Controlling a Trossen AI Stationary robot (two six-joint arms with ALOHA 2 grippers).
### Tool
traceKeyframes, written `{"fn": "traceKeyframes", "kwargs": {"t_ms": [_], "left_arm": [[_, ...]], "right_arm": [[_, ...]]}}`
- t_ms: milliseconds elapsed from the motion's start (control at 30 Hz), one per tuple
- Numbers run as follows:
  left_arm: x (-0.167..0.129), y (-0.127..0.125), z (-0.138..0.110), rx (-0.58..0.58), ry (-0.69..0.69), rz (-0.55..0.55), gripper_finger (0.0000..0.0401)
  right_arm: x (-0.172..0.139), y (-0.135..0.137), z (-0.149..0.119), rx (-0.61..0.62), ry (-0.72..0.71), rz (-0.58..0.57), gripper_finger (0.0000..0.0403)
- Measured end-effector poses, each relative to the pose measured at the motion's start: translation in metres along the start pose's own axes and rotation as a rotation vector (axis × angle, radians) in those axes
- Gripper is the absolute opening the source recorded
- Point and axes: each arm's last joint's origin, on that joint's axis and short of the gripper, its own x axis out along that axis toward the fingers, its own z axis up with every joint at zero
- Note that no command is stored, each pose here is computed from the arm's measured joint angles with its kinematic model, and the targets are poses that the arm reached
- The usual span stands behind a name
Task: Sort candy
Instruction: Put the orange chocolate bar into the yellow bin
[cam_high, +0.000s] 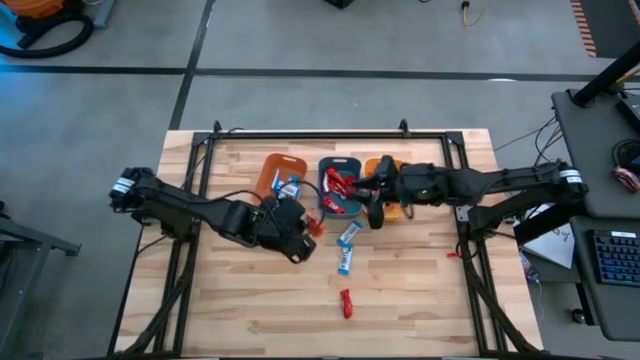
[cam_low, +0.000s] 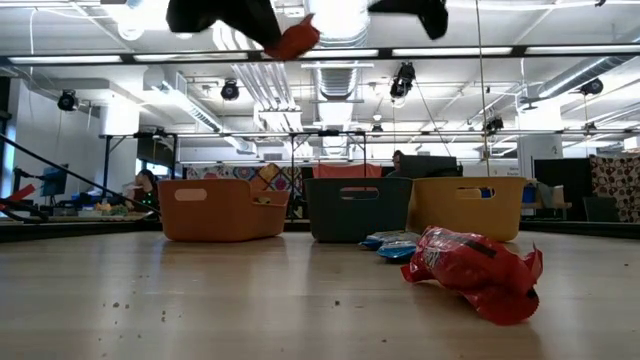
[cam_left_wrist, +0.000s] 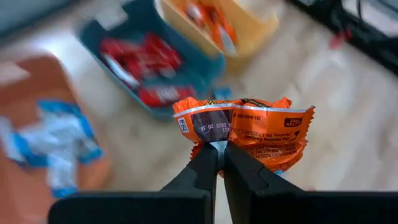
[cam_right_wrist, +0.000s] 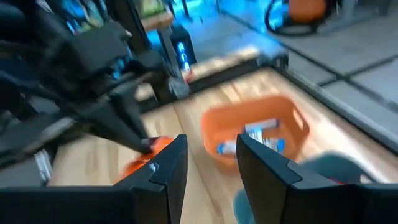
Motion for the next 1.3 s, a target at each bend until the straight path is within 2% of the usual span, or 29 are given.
{"fn": "traceKeyframes", "kwargs": {"t_ms": [133, 233, 333, 433, 567, 700, 833, 967, 1200, 1300], "left_arm": [[-0.013, 0.006, 0.019, 0.037, -0.080, 0.055, 0.0000], [-0.024, 0.003, 0.038, 0.132, -0.135, 0.046, 0.0000], [-0.036, 0.001, 0.056, 0.222, -0.183, 0.033, 0.0000], [-0.043, -0.005, 0.073, 0.284, -0.267, 0.048, 0.0000], [-0.052, -0.015, 0.090, 0.381, -0.348, 0.074, 0.0000], [-0.048, -0.025, 0.096, 0.434, -0.354, 0.082, 0.0000], [-0.046, -0.033, 0.101, 0.437, -0.365, 0.080, 0.0000], [-0.042, -0.039, 0.103, 0.476, -0.359, 0.091, 0.0000], [-0.047, -0.040, 0.107, 0.495, -0.349, 0.088, 0.0000], [-0.050, -0.040, 0.109, 0.485, -0.355, 0.080, 0.0000]], "right_arm": [[-0.018, 0.003, 0.020, -0.044, -0.076, 0.038, 0.0130], [-0.029, 0.005, 0.030, -0.097, -0.108, 0.088, 0.0133], [-0.035, 0.009, 0.038, -0.098, -0.118, 0.180, 0.0147], [-0.032, 0.014, 0.038, -0.089, -0.100, 0.245, 0.0166], [-0.020, 0.018, 0.033, -0.067, -0.075, 0.251, 0.0192], [-0.013, 0.020, 0.035, -0.020, -0.115, 0.261, 0.0208], [-0.004, 0.022, 0.033, 0.006, -0.114, 0.263, 0.0207], [0.000, 0.021, 0.030, 0.037, -0.099, 0.229, 0.0172], [0.001, 0.017, 0.029, 0.040, -0.108, 0.124, 0.0029], [0.001, 0.017, 0.029, 0.037, -0.114, 0.106, 0.0015]]}}
